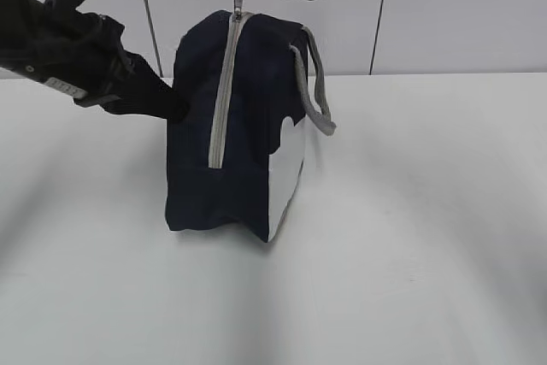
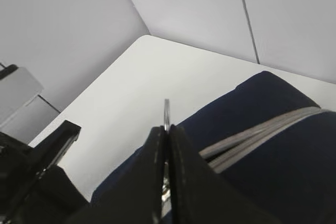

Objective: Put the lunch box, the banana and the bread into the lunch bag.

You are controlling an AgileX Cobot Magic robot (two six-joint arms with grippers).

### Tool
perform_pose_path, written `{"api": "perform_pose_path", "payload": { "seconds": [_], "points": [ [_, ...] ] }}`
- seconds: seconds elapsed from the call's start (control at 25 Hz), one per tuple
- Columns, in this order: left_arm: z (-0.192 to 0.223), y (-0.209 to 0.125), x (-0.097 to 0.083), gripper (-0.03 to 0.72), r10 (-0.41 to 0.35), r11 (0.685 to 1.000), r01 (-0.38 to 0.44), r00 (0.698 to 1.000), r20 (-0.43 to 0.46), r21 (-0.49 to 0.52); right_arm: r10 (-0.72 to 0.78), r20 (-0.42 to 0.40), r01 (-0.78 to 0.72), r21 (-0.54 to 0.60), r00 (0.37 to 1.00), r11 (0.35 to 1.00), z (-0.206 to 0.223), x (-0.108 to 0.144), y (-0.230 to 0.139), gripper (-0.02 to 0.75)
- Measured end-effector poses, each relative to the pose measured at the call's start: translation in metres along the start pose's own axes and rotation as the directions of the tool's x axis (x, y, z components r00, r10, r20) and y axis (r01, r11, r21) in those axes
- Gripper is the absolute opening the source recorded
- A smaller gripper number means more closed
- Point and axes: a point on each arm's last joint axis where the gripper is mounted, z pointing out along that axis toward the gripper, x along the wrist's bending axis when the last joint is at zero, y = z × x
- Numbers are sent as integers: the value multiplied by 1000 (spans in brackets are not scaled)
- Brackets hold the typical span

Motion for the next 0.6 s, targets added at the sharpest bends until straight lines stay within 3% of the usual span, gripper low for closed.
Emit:
{"api": "perform_pose_path", "payload": {
  "seconds": [0.6],
  "points": [
    [3, -1, 0, 4, -16, 1000, 16, 1000, 18, 8, -16, -4, 16, -2, 1000, 1000, 3, -1, 4, -16]
  ]
}}
